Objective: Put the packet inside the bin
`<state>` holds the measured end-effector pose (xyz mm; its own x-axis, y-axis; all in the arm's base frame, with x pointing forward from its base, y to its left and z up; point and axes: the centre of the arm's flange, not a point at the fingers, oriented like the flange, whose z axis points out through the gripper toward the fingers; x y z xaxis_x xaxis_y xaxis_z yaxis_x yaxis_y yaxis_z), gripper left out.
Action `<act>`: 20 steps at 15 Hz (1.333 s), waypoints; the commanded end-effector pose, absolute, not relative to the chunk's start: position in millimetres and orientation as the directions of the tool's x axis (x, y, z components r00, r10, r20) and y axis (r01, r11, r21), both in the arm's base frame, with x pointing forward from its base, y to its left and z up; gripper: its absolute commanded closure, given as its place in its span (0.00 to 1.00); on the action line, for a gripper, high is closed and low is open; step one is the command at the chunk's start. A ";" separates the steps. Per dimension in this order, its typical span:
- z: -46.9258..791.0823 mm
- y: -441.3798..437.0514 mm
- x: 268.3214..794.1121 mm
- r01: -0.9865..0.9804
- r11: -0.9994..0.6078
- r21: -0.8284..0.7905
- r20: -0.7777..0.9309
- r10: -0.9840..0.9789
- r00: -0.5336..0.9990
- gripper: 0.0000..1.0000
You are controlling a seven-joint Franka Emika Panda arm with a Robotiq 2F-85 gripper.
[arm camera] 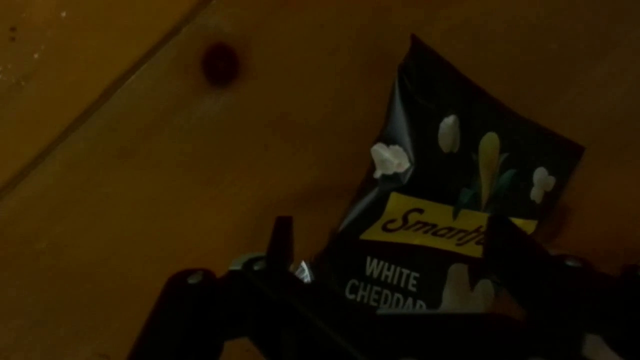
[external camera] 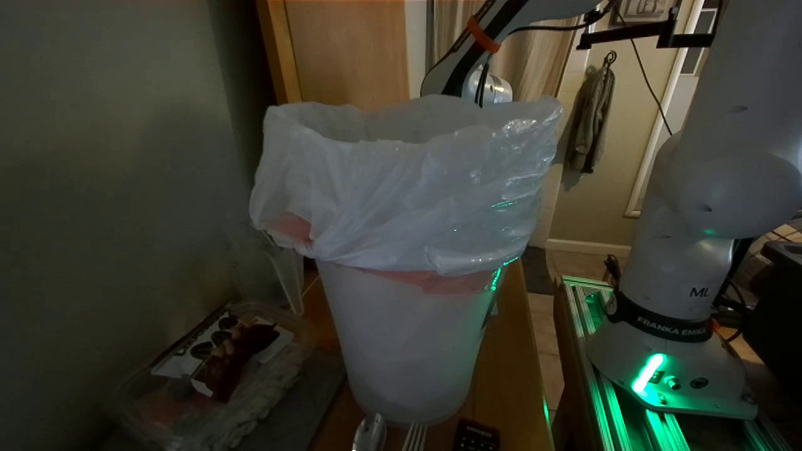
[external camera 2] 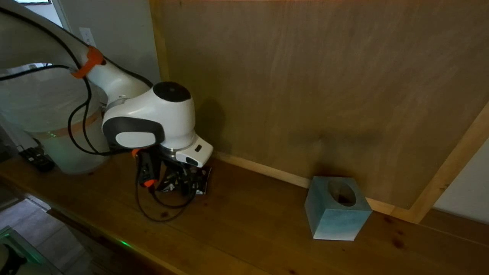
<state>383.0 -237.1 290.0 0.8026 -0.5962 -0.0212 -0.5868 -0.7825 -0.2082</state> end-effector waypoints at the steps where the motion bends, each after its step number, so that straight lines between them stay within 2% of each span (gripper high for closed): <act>1: 272.6 -243.7 390.6 -0.605 -0.761 -0.232 -0.056 -0.611 0.790 0.34; 9: 277.7 -246.9 387.6 -0.636 -0.725 -0.265 -0.043 -0.650 0.758 0.89; 11: 283.1 -247.2 385.1 -0.628 -0.730 -0.271 -0.044 -0.642 0.765 0.99; 20: 347.2 -254.2 360.1 -0.568 -0.792 -0.222 0.015 -0.585 0.811 0.98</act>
